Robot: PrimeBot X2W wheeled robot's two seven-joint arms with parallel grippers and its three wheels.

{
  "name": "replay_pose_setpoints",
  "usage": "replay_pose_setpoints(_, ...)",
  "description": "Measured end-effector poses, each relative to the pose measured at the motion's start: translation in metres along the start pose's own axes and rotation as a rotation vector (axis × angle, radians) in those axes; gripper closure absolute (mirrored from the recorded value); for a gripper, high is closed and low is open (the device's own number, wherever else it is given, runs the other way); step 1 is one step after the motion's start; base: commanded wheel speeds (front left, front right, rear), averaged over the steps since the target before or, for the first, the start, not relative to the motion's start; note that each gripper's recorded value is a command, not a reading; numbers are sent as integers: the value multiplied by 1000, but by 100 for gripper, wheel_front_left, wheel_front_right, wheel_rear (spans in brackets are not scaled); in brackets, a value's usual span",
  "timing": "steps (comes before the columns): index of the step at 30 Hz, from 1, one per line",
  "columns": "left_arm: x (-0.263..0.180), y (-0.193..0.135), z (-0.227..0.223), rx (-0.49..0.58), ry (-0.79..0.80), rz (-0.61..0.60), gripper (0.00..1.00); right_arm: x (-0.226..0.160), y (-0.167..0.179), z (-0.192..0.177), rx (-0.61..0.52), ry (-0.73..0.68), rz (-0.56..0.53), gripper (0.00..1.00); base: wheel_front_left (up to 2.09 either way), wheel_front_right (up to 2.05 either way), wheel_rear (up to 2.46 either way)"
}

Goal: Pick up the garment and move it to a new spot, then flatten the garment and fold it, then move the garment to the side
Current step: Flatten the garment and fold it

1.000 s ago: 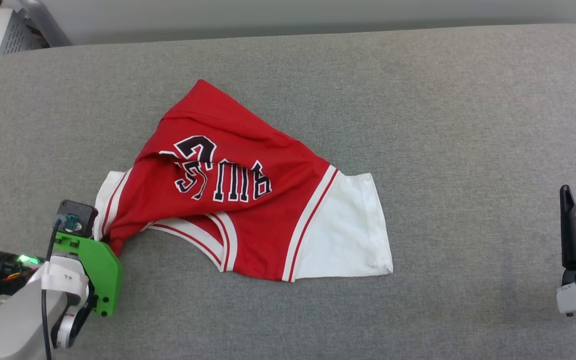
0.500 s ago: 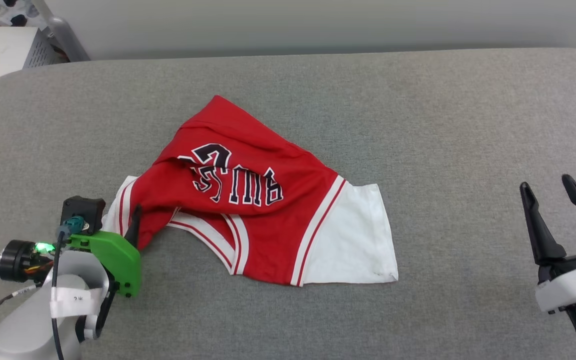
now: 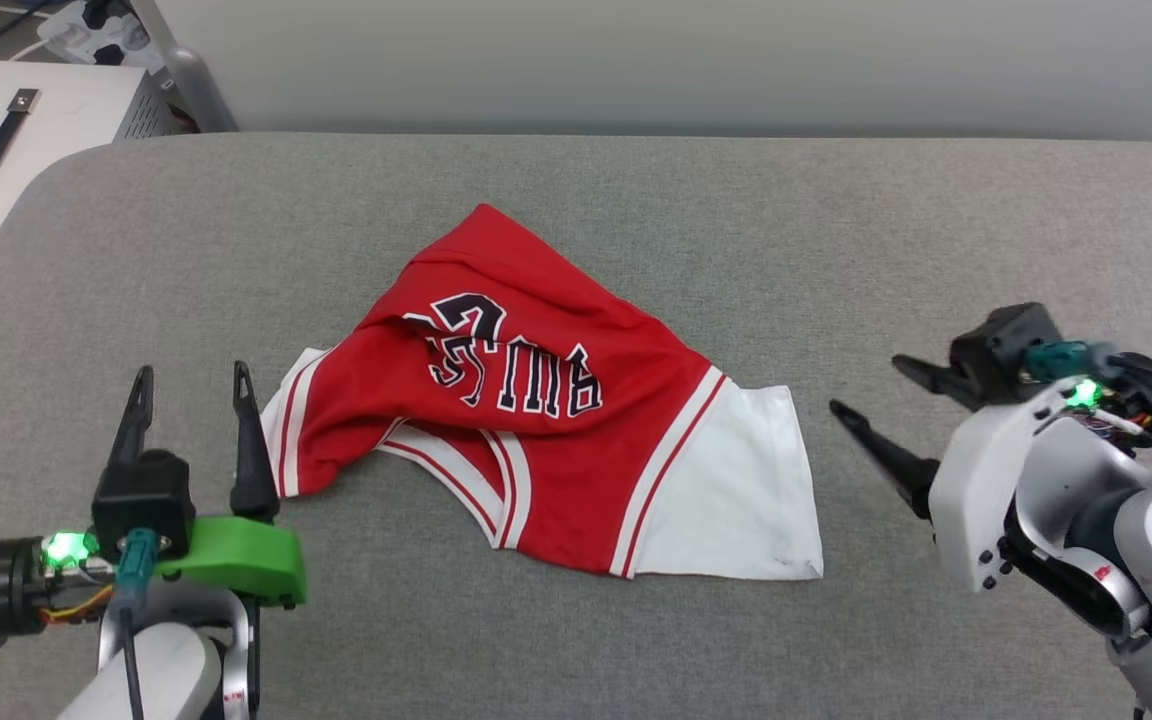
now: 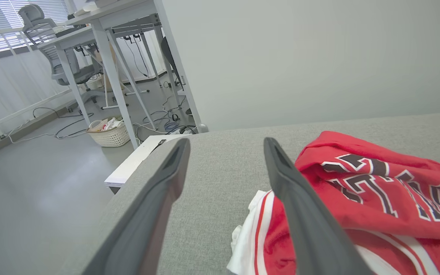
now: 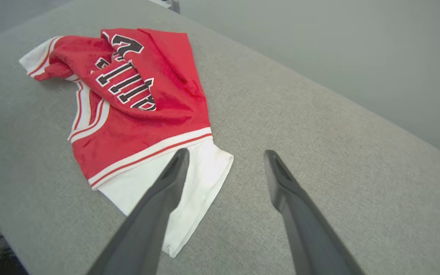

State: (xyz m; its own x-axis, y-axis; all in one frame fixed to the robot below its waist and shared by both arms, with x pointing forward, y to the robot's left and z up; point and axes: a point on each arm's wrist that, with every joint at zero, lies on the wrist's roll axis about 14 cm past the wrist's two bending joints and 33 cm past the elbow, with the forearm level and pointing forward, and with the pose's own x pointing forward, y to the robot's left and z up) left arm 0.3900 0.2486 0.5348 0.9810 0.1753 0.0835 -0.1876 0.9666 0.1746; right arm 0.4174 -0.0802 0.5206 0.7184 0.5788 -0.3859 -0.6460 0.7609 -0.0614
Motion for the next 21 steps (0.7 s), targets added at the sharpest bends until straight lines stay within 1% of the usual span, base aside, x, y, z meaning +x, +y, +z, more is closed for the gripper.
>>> replay_pose_setpoints(3,-13,0,-3,-29,2,37,0,7,6,-21,-10,167,45,0,0,0,0)
replay_pose_setpoints(7,-23,4,-9,-43,13,71,0,14,8,-55,18,375,87,0,0,0,0)
replay_pose_setpoints(10,-23,4,-10,-43,4,80,0,20,16,-78,49,494,124,0,0,0,0)
replay_pose_setpoints(15,-22,5,-13,-52,2,97,0,38,31,-104,66,607,175,0,0,0,0)
replay_pose_setpoints(18,-22,6,-18,-56,12,110,0,47,42,-123,46,672,203,0,0,0,0)
replay_pose_setpoints(21,-22,9,-23,-54,24,122,0,51,44,-142,28,733,213,0,0,0,0)
